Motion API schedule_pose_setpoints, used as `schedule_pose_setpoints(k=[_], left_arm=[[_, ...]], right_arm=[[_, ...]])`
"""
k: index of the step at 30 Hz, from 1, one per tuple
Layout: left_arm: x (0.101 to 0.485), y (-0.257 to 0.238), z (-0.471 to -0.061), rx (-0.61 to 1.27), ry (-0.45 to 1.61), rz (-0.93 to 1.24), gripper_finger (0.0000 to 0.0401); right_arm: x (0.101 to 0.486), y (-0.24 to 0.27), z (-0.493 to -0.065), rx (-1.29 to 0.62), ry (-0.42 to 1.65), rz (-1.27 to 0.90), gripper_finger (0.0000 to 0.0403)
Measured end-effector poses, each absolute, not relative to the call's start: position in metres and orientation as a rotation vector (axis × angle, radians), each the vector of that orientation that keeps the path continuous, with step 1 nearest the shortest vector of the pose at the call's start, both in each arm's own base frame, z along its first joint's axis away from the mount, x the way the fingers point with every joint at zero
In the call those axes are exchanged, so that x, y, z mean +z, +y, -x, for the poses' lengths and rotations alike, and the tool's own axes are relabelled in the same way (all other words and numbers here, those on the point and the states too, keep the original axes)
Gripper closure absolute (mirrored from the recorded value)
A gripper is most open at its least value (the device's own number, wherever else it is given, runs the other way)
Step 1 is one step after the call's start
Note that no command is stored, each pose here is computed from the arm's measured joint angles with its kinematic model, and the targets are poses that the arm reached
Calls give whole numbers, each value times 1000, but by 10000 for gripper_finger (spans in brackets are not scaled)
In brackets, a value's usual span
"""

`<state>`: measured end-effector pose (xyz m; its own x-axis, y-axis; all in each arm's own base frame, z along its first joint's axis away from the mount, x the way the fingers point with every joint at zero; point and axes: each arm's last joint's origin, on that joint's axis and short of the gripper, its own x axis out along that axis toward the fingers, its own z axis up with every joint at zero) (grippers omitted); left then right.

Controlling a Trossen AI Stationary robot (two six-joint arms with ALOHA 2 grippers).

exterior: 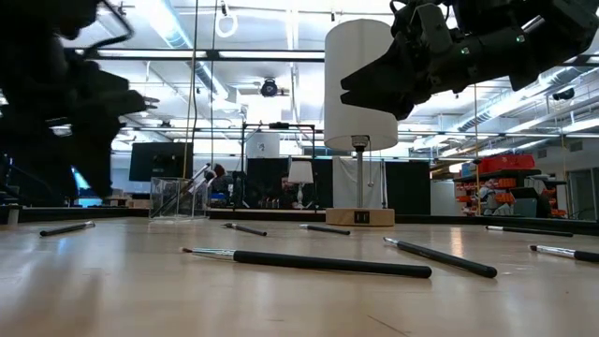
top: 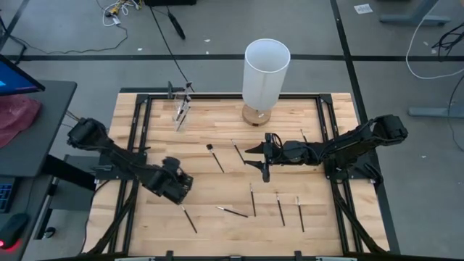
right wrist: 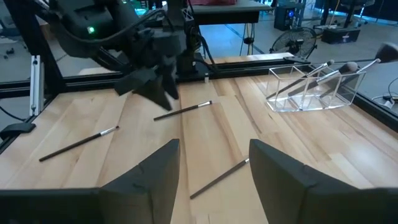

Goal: Put items in baskets/containers
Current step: Put the black eyeshadow brush into the transparent organizer

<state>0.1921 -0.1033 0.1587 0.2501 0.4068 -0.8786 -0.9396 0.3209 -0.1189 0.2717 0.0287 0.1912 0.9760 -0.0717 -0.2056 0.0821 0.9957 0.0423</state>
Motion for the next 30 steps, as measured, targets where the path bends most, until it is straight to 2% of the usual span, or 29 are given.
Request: schedule_pose_setpoints(k=[5, 15, 20, 24, 30], left_arm=[[151, -104, -186, 1131, 751, 753, 186], [123, -95, -183, 1324, 811, 589, 224], [109, -97, -188, 1333, 801, 577, 245], [100, -99, -192, 1324, 777, 568, 284], [92, -99, -191, 1306, 756, 573, 383]], right_arm=[[193, 29, -272, -76, 190, -36, 206], [193, 27, -272, -82, 188, -33, 206], [193, 26, -272, -86, 188, -34, 206], [193, 23, -273, -94, 183, -35, 206], [193, 22, -273, -99, 182, -42, 206]])
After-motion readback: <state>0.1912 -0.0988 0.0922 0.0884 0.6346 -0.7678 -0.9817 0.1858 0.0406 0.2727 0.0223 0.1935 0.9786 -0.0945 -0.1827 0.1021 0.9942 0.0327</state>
